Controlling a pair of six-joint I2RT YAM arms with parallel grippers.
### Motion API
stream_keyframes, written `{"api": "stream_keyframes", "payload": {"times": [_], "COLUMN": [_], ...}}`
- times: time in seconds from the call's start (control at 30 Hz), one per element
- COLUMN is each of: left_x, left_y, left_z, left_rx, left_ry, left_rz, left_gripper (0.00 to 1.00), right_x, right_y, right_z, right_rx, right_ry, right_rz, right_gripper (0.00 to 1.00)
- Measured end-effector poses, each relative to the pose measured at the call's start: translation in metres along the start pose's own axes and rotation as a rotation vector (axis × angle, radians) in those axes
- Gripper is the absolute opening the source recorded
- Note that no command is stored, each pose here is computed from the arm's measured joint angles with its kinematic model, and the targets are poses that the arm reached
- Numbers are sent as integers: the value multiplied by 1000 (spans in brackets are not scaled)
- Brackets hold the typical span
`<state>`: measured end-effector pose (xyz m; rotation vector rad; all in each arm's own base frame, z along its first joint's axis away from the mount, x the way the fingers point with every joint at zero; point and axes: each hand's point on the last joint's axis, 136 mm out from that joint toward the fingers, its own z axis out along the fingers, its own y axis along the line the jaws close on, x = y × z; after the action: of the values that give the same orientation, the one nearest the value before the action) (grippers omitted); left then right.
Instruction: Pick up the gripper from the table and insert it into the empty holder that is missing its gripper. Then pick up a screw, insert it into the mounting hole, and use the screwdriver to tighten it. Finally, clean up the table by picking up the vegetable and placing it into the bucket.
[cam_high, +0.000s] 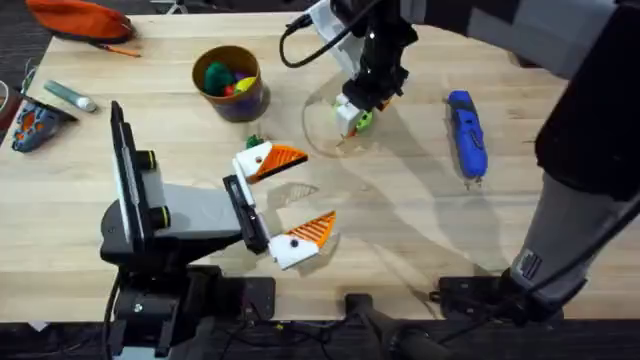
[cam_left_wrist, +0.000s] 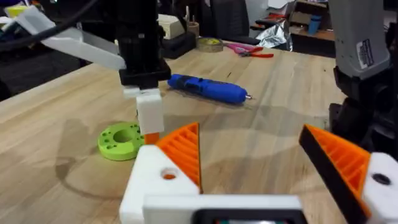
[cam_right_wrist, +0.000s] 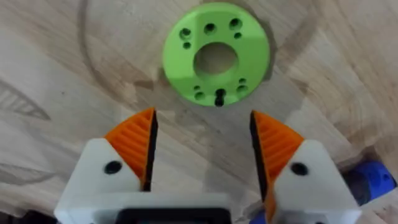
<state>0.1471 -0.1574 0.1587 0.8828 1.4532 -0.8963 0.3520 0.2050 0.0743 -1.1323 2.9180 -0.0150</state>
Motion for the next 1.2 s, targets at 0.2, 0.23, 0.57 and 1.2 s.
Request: {"api": "stream_keyframes", "payload": {"times": [0.2, 0.23, 0.57, 1.2], "left_x": [0, 0, 0, 0], "left_y": [0, 0, 0, 0], "left_z": [0, 0, 0, 0], "left_rx": [0, 0, 0, 0], "left_ry": [0, 0, 0, 0], "left_rz": [0, 0, 0, 0], "left_gripper": [985, 985, 985, 985], "right_x": [-2, -2, -11, -14], "right_y": [-11, -12, -8, -7], "right_z": [9, 10, 10, 12], "right_rx": [-8, -8, -40, -45], "right_ry": [-1, 0, -36, -47], "right_rz": [36, 41, 50, 52], "right_gripper": [752, 751, 665, 501]}}
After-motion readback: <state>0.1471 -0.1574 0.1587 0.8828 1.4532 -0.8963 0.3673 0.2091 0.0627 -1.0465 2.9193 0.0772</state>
